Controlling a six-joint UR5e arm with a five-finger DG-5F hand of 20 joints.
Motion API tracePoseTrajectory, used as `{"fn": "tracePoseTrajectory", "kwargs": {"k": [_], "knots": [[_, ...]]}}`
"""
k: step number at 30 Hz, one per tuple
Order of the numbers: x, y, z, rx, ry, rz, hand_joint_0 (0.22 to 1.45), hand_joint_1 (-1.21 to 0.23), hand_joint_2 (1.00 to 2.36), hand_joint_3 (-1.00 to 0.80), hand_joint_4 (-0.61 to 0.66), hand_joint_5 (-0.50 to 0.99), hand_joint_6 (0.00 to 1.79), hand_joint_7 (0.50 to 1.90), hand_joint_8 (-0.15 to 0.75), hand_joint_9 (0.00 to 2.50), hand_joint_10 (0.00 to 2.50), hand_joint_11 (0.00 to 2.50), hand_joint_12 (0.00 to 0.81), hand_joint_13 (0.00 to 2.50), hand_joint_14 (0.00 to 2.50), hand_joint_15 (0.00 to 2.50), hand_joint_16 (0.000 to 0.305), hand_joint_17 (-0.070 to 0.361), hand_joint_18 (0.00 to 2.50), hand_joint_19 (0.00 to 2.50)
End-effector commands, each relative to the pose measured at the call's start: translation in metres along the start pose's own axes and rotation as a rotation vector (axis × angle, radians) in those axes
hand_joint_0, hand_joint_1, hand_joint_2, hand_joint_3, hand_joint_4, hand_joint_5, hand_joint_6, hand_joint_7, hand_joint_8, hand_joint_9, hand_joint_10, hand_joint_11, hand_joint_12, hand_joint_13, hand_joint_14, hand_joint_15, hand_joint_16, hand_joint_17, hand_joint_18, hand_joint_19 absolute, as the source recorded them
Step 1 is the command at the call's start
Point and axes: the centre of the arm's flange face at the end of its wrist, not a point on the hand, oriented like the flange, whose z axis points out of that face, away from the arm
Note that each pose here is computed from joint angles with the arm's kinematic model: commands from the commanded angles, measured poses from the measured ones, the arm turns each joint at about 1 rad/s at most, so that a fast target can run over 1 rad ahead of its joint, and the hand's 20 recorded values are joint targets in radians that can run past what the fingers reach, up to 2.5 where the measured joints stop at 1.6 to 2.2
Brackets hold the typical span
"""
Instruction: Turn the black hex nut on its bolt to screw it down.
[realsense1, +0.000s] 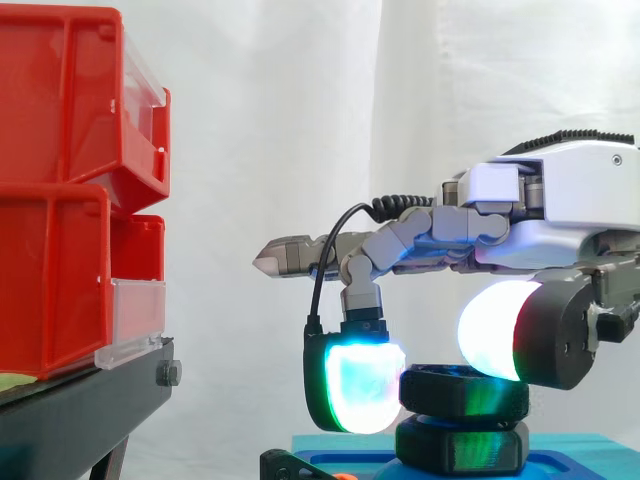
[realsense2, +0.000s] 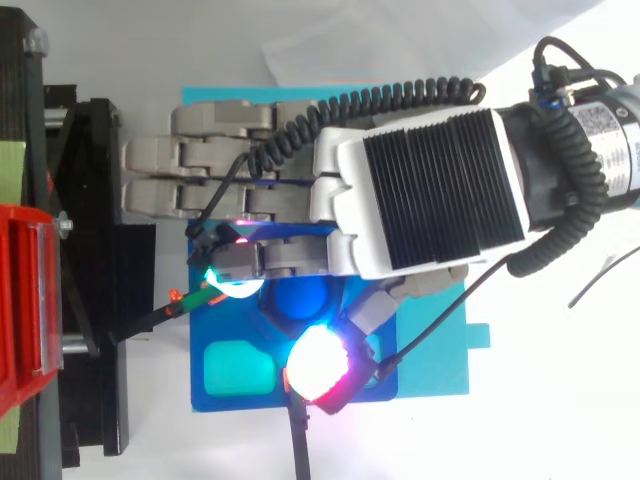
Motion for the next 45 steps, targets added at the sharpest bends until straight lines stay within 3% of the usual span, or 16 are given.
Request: {"fn": "tracePoseTrajectory", "kwargs": {"k": [1,9,14,22,30,36,37,45], "knots": [[-0.001,-0.005,-0.002,-0.006,-0.009,-0.003,0.47,-0.24,1.0,-0.5,0.24,-0.2,0.78,1.04,0.255,0.03,0.0,0.0,0.342,0.0,0.0,0.0,0.06,0.136,0.0,0.04],[-0.006,-0.008,0.0,-0.013,-0.044,-0.012,0.47,-0.25,1.0,-0.5,0.25,-0.2,0.77,1.05,0.256,0.03,0.0,0.0,0.341,0.0,0.0,0.0,0.061,0.136,0.0,0.04],[-0.01,0.002,0.008,-0.028,-0.07,-0.018,0.47,-0.25,1.0,-0.5,0.25,-0.19,0.72,1.08,0.255,0.03,0.0,0.0,0.341,0.0,0.0,0.0,0.06,0.136,0.0,0.03],[-0.015,0.026,0.021,-0.048,-0.08,-0.017,0.47,-0.25,1.0,-0.5,0.25,-0.18,0.65,1.15,0.252,0.03,0.0,0.0,0.34,0.0,0.0,0.0,0.06,0.136,0.0,0.03],[-0.009,0.044,0.025,-0.035,-0.042,-0.006,0.48,-0.25,1.0,-0.5,0.25,-0.17,0.63,1.18,0.253,0.05,0.0,0.0,0.34,0.0,0.0,0.0,0.06,0.136,0.0,0.04],[-0.008,0.048,0.026,-0.037,-0.031,-0.003,0.48,-0.27,1.0,-0.5,0.24,-0.16,0.72,1.08,0.255,0.11,0.0,0.0,0.337,0.0,0.0,0.0,0.059,0.133,0.04,0.03],[-0.006,0.049,0.025,-0.038,-0.019,-0.001,0.48,-0.27,1.0,-0.5,0.24,-0.16,0.73,1.07,0.256,0.11,0.0,0.0,0.336,0.0,0.0,0.0,0.059,0.133,0.05,0.03],[-0.006,0.049,0.025,-0.039,-0.018,-0.001,0.48,-0.31,1.0,-0.5,0.23,-0.15,0.73,1.12,0.266,0.18,0.0,0.0,0.339,0.0,0.0,0.0,0.059,0.133,0.12,0.0]]}}
